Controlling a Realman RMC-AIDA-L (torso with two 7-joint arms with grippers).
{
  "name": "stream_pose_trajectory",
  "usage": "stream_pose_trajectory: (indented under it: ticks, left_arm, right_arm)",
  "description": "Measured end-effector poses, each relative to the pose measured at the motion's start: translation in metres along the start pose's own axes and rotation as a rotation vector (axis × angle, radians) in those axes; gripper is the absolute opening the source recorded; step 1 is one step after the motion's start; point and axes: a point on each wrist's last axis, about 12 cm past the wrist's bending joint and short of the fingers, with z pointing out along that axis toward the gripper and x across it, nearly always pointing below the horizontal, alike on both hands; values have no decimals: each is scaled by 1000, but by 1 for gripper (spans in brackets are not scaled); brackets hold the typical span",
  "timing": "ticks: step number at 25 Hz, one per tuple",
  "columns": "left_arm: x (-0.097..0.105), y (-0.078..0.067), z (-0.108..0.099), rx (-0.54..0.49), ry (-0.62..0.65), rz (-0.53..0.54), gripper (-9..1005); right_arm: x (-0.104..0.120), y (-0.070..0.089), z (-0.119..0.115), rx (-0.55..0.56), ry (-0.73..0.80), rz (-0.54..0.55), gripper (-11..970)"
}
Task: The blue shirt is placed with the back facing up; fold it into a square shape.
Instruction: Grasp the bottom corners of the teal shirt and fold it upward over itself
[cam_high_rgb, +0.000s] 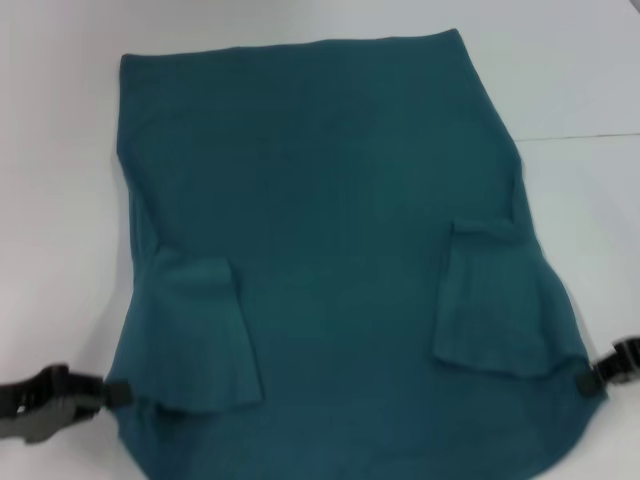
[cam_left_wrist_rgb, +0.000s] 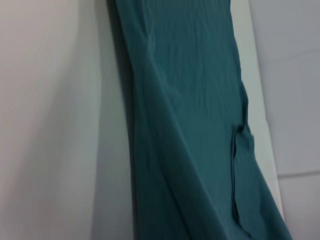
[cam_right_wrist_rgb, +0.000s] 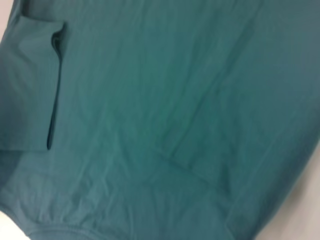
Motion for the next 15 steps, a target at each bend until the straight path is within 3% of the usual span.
stream_pose_trajectory:
  ticks: [5, 15]
  left_arm:
    - [15, 2, -15, -19, 79, -4, 2]
    - [31, 2, -21, 12, 143, -1, 3]
  right_arm:
    - [22, -3, -7, -38, 54, 31, 41]
    - [48, 2, 5, -121, 112, 24, 41]
